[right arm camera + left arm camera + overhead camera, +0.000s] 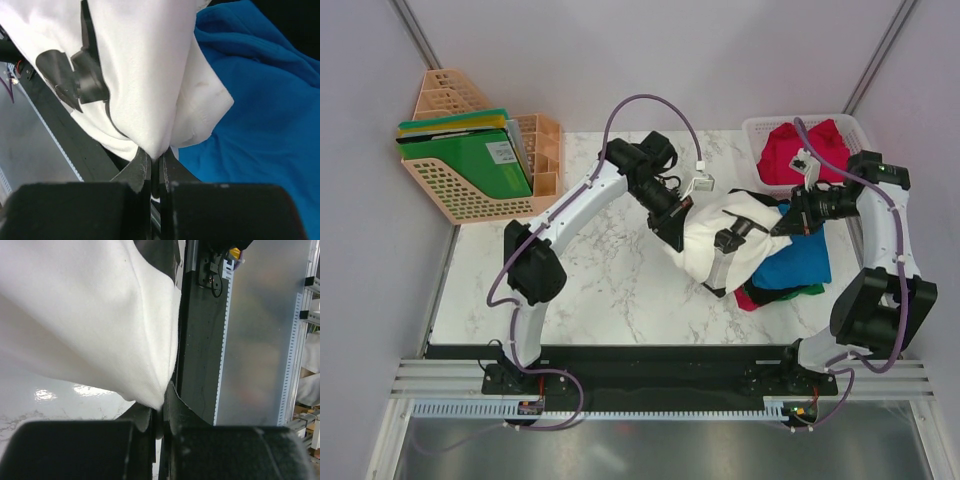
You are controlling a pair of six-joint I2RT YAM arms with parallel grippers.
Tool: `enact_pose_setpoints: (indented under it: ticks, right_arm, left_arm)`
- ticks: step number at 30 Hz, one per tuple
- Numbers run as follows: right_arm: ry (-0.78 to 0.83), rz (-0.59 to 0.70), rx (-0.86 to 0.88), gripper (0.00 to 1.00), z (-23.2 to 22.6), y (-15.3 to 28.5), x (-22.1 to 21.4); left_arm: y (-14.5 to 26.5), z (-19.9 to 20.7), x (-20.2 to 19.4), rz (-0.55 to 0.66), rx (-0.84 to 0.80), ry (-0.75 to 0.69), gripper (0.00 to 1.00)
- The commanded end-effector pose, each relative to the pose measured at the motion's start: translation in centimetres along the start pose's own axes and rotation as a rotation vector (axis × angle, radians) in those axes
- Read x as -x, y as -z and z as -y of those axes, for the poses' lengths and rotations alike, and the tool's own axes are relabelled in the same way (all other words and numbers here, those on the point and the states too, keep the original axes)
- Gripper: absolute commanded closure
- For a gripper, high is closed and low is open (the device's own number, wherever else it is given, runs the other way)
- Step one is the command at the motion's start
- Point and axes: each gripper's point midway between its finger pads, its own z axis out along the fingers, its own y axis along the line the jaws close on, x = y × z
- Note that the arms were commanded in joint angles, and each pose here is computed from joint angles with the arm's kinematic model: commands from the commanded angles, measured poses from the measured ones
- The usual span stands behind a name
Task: Fold and stack the t-shirts
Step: Put the neatly folded tshirt into the corner of the board with both arms
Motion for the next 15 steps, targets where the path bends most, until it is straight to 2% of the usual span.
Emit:
enact_pose_setpoints:
  ticks: [1,10,15]
  right_arm:
    - [-0.006,0.03,0.044,1.0,-2.9,1.4,-0.4]
    - [0.027,0.071,-0.004,1.0,-3.3,2.9,1.5]
    - [0.001,0.089,-0.015,1.0,-2.2,3.3,1.6]
  left_arm:
    - [2.6,2.8,1.7,0.065,0.005,-0.081,0.98]
    - [4.3,4.3,4.1,0.144,0.012,-0.175,0.98]
    - [2.6,2.8,4.3,0.139,-0.019,-0.144,0.98]
